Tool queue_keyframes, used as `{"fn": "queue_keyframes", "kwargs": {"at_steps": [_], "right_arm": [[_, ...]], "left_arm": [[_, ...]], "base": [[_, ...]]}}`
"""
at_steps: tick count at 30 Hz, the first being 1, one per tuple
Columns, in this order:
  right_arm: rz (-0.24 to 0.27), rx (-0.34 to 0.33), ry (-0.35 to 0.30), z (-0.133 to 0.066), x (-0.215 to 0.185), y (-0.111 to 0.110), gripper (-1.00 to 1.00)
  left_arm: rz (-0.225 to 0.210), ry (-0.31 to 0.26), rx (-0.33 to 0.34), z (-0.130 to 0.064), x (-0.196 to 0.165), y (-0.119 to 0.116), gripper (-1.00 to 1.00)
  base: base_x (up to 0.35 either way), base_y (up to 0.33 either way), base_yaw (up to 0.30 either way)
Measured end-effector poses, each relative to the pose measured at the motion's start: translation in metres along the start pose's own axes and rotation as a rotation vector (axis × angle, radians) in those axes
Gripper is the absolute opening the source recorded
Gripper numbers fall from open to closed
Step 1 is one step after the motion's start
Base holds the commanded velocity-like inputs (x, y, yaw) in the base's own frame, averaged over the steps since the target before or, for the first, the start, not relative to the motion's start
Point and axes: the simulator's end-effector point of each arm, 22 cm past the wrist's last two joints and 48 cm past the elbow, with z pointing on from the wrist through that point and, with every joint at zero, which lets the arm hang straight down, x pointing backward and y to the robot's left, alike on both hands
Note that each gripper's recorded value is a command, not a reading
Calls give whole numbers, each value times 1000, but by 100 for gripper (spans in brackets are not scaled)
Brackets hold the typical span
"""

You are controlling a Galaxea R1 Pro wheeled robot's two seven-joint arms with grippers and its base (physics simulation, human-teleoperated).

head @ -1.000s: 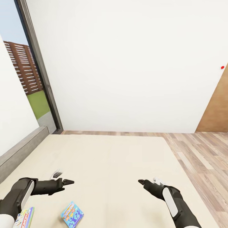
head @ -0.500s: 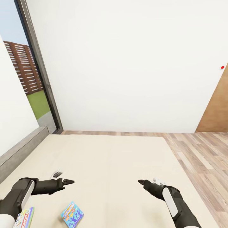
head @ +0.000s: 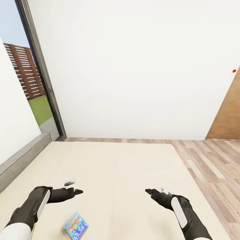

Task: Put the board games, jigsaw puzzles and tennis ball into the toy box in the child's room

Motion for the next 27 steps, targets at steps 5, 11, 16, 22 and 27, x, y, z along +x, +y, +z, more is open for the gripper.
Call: {"fn": "queue_keyframes", "kwargs": {"at_steps": [5, 11, 16, 22, 27], "right_arm": [[-9, 8, -1, 0, -1, -1, 100], [-16, 18, -1, -1, -2, -6, 100], [-18, 14, -6, -1, -3, -2, 100], [-19, 12, -8, -2, -4, -1, 100], [-34, 8, -2, 0, -1, 3, 100]], "left_arm": [[29, -64, -188, 20, -13, 15, 100], [39, -132, -318, 33, -32, 26, 100], [38, -143, -342, 35, -40, 30, 100], [40, -145, -349, 35, -42, 32, 100], [40, -146, -352, 35, -43, 32, 100]], "base": [[0, 0, 0], [0, 0, 0], [0, 0, 0], [0, 0, 0], [0, 0, 0]]}}
